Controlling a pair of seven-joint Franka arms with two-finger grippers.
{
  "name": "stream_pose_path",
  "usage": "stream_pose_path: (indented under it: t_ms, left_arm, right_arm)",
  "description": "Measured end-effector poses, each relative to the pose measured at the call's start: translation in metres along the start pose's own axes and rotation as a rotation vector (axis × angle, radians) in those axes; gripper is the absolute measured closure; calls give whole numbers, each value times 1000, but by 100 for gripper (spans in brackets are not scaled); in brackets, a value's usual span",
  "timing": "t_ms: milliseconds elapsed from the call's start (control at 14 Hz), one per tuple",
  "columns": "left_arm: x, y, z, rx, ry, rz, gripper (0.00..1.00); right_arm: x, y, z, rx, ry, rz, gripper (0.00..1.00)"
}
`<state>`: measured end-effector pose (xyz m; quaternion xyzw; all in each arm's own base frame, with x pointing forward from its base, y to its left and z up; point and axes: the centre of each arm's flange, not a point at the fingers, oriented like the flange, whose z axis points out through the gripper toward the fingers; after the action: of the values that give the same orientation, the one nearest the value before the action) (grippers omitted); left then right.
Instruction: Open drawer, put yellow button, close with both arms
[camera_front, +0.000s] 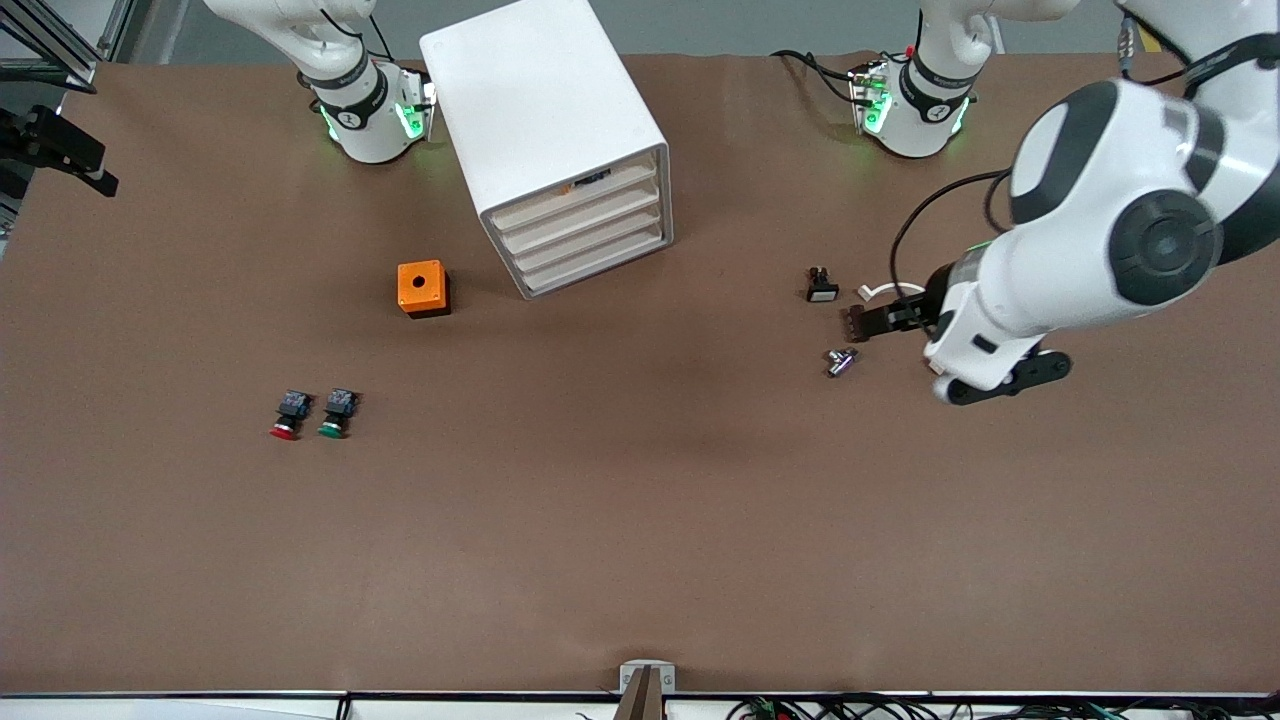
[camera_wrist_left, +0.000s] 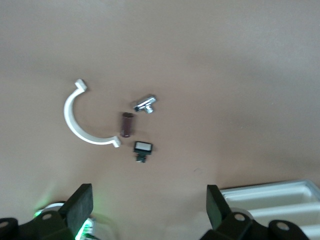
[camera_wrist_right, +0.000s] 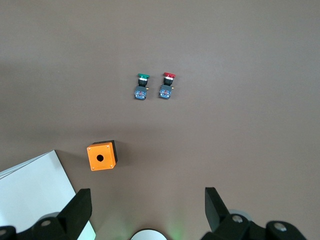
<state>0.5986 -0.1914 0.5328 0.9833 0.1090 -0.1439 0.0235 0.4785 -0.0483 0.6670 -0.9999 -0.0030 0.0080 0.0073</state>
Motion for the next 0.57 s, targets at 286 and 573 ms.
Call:
stream_pose_path:
  t_ms: [286,573]
  left_arm:
    - [-24,-57,-25,32,20,87,0]
    - [-48,-118,-30,29,29,180,0]
  right_arm:
    - [1,0,-1,-1,10,0,0]
    - [1,0,-1,-1,11,0,0]
